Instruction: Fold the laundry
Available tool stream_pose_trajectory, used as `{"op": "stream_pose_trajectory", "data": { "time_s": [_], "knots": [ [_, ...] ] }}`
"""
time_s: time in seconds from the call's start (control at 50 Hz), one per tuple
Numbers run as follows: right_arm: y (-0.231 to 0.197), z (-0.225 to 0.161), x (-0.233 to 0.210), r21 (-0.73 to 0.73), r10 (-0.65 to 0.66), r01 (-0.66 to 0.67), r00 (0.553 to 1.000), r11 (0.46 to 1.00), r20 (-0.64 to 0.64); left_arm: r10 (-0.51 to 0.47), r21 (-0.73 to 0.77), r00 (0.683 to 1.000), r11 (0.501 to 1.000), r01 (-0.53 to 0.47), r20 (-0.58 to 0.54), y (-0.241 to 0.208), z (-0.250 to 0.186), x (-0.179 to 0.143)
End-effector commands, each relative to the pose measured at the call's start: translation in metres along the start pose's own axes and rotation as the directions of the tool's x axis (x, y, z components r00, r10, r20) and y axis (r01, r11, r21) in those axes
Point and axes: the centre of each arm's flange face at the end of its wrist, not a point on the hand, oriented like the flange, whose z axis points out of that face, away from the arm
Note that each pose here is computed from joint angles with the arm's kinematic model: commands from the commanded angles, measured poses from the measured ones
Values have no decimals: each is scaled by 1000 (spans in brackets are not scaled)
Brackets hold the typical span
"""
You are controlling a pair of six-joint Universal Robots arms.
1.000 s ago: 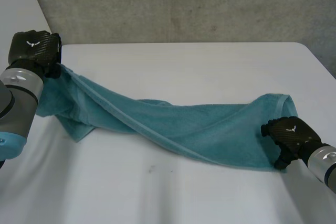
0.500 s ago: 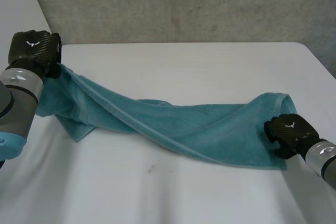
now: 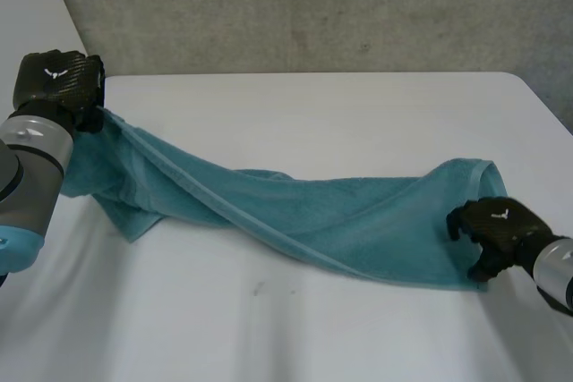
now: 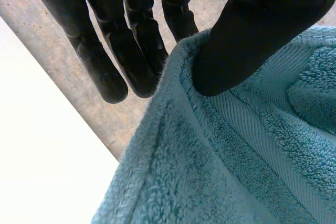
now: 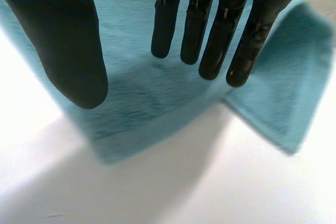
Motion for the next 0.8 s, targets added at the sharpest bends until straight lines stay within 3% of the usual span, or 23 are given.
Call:
{"op": "stream_pose_trajectory", "data": {
  "time_s": [0.02, 0.8],
  "knots": [
    [13, -6, -18, -5, 29, -29, 996, 1000, 79, 0, 0, 1000, 1000, 0, 0, 0, 0, 0],
    [24, 14, -7, 23, -31, 30, 999, 999, 40, 1, -3, 1000, 1000, -1, 0, 1, 0, 0]
  ]
}}
